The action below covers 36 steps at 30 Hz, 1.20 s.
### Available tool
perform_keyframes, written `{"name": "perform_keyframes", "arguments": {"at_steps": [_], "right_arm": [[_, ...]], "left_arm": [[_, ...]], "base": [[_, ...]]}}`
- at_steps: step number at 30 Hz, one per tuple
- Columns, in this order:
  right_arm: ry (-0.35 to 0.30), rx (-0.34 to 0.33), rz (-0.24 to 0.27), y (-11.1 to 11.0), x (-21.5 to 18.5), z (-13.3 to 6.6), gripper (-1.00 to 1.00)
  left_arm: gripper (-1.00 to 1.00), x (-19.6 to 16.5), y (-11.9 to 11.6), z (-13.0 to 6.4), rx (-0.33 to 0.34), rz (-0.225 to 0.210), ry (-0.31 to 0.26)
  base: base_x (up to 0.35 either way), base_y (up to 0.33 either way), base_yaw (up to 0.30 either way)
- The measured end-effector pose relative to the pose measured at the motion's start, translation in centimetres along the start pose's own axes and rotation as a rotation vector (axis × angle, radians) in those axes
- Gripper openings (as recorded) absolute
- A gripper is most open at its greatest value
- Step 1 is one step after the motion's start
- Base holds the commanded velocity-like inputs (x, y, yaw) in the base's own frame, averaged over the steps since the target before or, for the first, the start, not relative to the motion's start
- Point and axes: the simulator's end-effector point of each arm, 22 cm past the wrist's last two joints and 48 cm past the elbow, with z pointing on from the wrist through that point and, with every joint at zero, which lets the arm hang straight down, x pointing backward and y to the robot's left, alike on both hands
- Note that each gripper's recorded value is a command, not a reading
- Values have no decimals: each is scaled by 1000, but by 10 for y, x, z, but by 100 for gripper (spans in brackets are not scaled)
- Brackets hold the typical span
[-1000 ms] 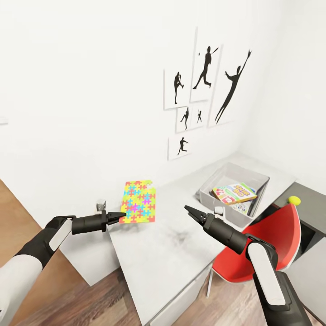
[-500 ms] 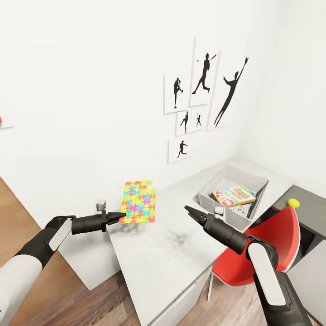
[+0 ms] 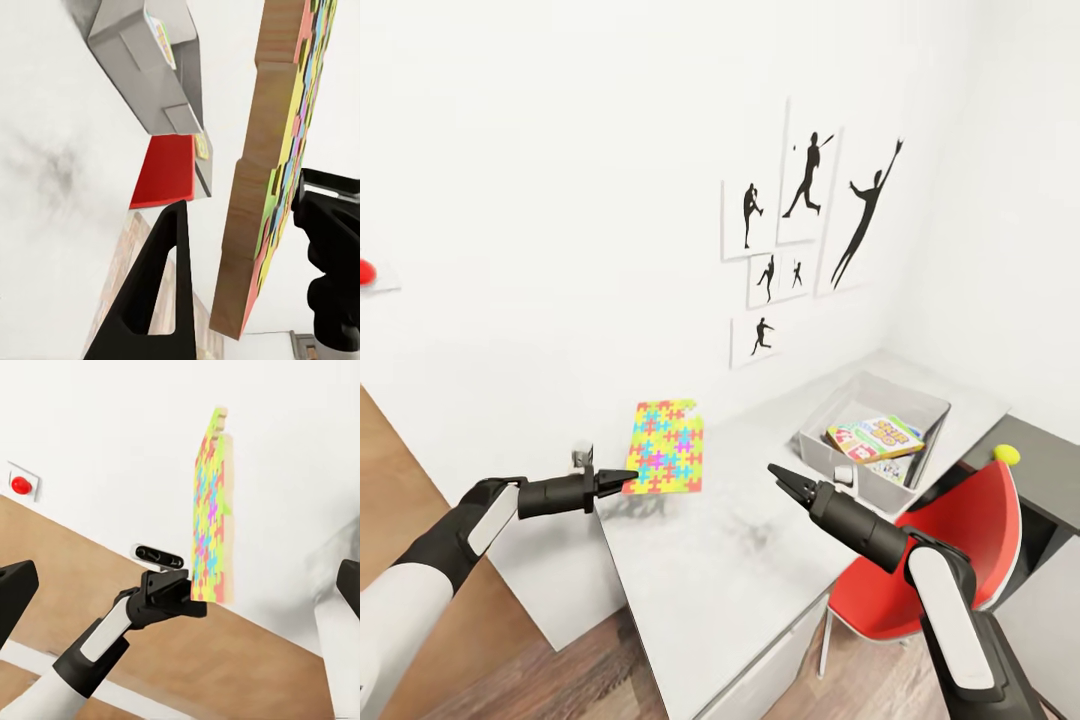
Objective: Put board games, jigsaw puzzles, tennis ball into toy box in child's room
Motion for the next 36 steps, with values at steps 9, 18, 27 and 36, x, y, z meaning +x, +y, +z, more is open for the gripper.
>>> {"name": "perform_keyframes", "arguments": {"at_steps": [9, 18, 27, 36], "right_arm": [[-1, -5, 0, 5, 4, -5, 100], [-4, 4, 3, 3, 5, -6, 100], [-8, 8, 4, 1, 3, -7, 100], [-9, 9, 4, 1, 3, -7, 100]], "left_arm": [[-100, -2, 1, -16, -17, 5, -13], [-100, -4, -4, -22, 2, 12, -16], [-100, -4, -6, -21, 11, 14, -16], [-100, -3, -6, -20, 9, 17, -15]], "base": [[0, 0, 0], [0, 0, -1], [0, 0, -180], [0, -7, -274]]}}
